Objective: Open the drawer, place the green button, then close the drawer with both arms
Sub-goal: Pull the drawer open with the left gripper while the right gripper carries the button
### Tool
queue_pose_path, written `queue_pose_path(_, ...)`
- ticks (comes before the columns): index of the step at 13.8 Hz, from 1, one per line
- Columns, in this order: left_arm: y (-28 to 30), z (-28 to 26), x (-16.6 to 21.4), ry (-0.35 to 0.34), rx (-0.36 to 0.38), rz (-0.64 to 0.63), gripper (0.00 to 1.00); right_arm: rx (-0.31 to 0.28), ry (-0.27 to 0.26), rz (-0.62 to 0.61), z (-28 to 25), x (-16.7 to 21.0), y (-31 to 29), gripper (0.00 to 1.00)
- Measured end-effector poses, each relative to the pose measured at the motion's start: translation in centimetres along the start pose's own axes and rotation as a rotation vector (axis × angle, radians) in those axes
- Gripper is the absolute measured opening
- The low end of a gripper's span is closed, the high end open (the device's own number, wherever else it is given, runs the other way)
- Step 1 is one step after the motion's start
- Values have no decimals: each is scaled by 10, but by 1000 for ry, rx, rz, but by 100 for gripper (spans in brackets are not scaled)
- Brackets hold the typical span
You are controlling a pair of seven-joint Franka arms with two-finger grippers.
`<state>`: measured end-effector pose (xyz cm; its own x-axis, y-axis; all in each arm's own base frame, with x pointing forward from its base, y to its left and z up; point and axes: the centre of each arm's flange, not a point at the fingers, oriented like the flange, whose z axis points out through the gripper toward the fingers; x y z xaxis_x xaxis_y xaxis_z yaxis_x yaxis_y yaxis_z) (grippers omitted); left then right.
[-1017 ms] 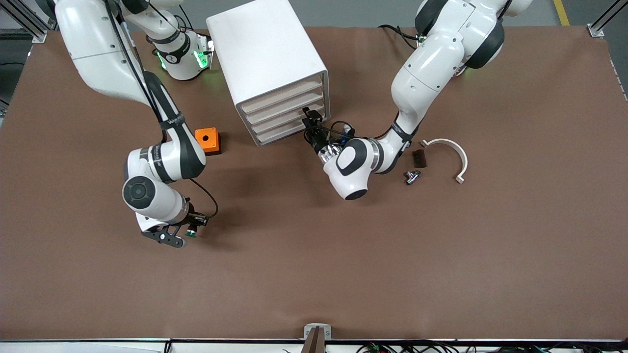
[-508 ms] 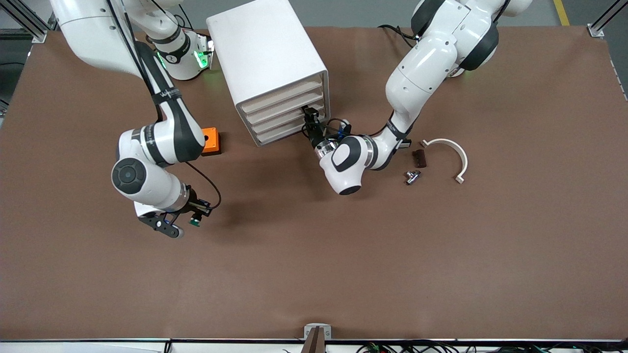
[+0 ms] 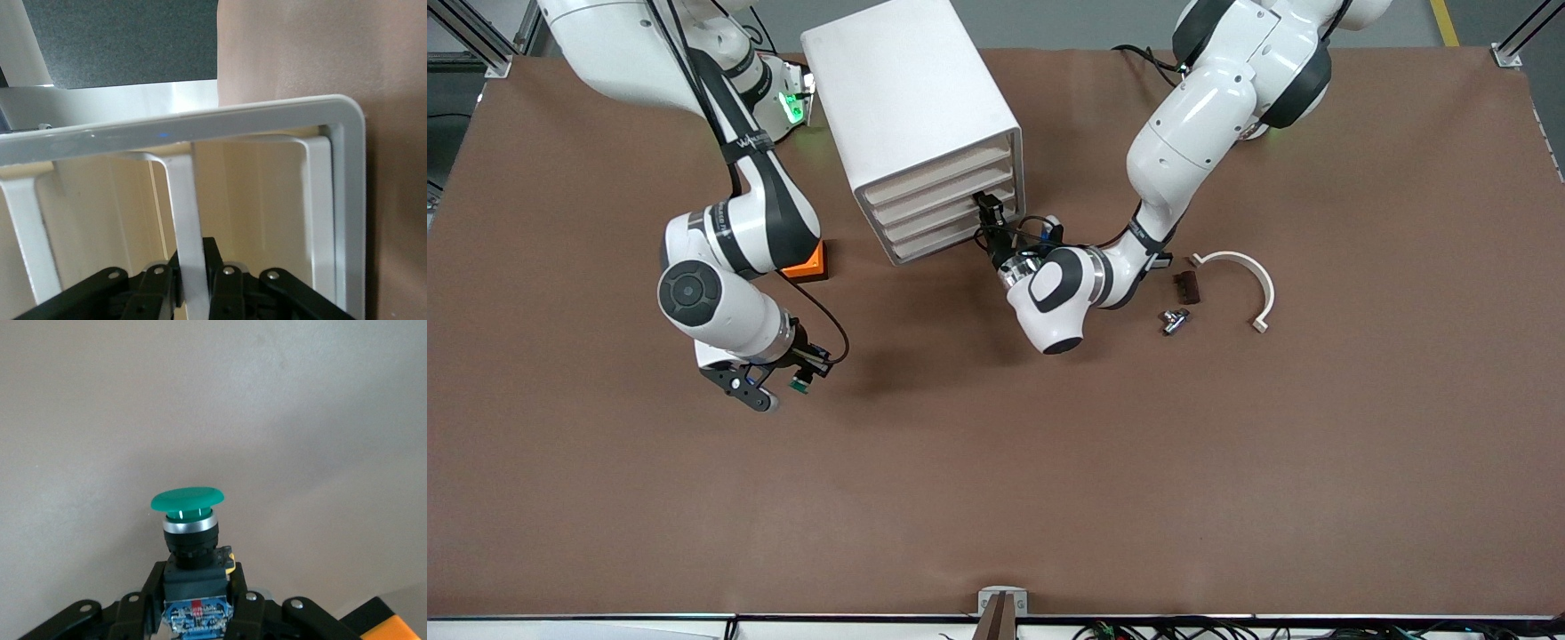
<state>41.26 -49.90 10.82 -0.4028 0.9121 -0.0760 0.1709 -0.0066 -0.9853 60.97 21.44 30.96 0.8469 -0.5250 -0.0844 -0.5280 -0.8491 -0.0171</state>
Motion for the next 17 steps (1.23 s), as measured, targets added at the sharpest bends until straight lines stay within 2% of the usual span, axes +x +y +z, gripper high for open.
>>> queue_pose_path(5,8,-51,17,-83,-8,-15,14,3,1,64,-8,-36,-17,41)
queue_pose_path(11,17,-110,39,-192,-8,-26,16,11,7,202,-15,-109,-61,41)
queue_pose_path(14,20,-133,50,-231,-12,-29,18,6,5,275,-11,-158,-83,41)
queue_pose_path(15,21,-135,52,-236,-14,-31,25,3,5,294,-9,-174,-90,41)
queue_pose_path(17,25,-137,53,-244,-24,-24,45,-1,4,329,-6,-201,-99,41)
